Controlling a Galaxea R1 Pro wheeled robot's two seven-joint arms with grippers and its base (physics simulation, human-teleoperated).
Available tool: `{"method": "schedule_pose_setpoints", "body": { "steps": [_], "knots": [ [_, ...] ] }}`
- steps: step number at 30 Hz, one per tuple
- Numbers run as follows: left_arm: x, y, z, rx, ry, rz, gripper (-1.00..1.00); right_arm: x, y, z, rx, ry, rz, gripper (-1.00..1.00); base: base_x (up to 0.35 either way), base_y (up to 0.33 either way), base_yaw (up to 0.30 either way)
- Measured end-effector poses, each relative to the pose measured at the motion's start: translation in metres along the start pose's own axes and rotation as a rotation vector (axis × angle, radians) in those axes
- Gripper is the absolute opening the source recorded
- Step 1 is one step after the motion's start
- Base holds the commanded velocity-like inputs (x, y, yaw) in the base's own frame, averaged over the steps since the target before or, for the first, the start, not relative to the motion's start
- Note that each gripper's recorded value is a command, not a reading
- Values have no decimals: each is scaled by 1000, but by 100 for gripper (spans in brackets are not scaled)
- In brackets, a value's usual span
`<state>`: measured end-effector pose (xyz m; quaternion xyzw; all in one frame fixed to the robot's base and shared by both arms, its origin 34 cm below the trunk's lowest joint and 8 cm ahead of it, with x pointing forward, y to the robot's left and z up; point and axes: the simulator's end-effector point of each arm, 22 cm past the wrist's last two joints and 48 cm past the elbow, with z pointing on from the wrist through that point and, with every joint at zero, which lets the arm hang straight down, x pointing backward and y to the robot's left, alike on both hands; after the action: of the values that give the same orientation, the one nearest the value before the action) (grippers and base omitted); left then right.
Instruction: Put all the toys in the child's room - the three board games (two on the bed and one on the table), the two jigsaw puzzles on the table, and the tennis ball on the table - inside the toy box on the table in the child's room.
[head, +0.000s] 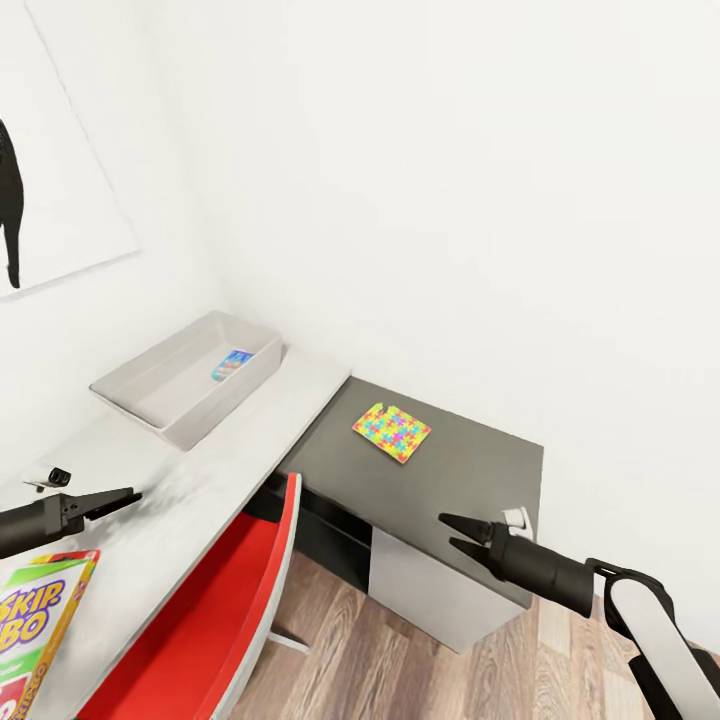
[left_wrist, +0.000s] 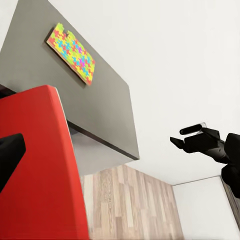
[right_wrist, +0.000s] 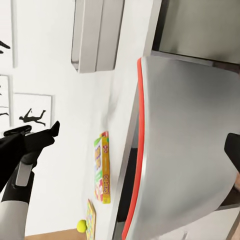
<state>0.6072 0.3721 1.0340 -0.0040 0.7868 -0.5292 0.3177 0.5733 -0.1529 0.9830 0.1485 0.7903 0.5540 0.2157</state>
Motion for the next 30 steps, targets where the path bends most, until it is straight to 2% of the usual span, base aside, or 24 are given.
{"method": "schedule_pose_setpoints", "body": {
  "steps": [20, 30],
  "knots": [
    [-2, -3, -1, 2, -3, 7, 100, -1, 1, -2, 0, -7, -4, 100, -4, 1, -11],
    [-4, -7, -3, 4, -8, 16, 100, -2, 5, -3, -4, -10, -11, 100, 0, 0, -140]
  ]
}}
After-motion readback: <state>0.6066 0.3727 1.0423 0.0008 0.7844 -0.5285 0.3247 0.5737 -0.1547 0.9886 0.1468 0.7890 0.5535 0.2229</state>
